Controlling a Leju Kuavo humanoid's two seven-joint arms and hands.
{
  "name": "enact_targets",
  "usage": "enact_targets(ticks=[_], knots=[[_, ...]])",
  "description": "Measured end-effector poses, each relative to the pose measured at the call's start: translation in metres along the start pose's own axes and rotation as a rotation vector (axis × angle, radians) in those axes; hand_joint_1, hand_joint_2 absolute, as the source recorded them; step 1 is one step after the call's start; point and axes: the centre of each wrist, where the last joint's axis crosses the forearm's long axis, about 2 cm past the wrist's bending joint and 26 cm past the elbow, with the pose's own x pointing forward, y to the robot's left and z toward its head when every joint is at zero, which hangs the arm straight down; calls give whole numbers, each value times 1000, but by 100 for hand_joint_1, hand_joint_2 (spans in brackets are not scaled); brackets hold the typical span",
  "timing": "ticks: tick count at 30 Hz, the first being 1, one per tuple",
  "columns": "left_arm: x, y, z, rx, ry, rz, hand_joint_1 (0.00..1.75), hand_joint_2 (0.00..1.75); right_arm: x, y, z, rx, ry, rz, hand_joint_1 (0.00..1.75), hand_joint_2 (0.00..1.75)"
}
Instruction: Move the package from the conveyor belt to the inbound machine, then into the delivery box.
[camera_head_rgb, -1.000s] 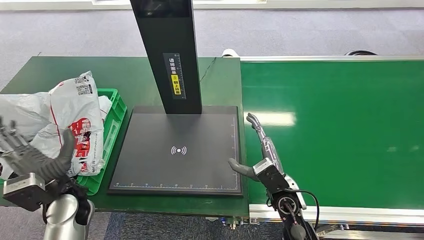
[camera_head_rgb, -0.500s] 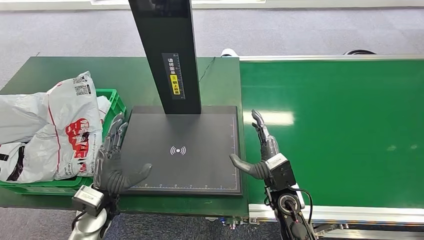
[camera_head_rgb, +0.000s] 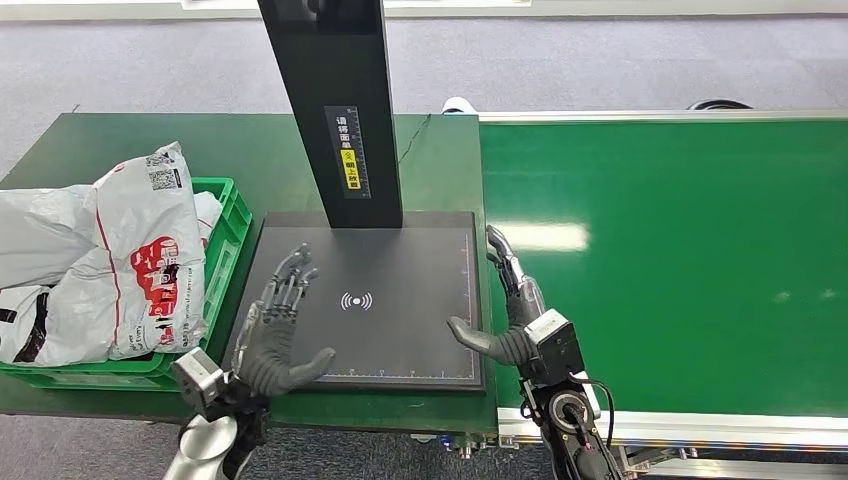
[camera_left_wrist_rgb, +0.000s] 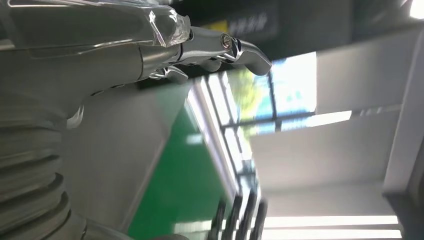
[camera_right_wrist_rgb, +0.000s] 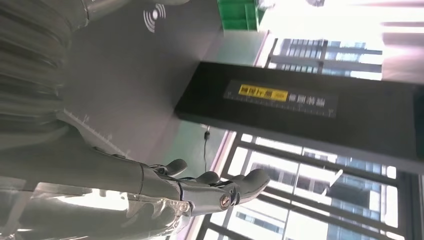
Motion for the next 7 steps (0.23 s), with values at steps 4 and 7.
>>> enact_targets(ticks=[4, 7], knots=[[-13, -12, 1, -24, 46, 87, 0, 175, -1, 6, 3, 15, 7, -12, 0, 175], [-17, -15, 2, -25, 63, 106, 0, 175, -2, 7, 4, 17, 9, -15, 0, 175]])
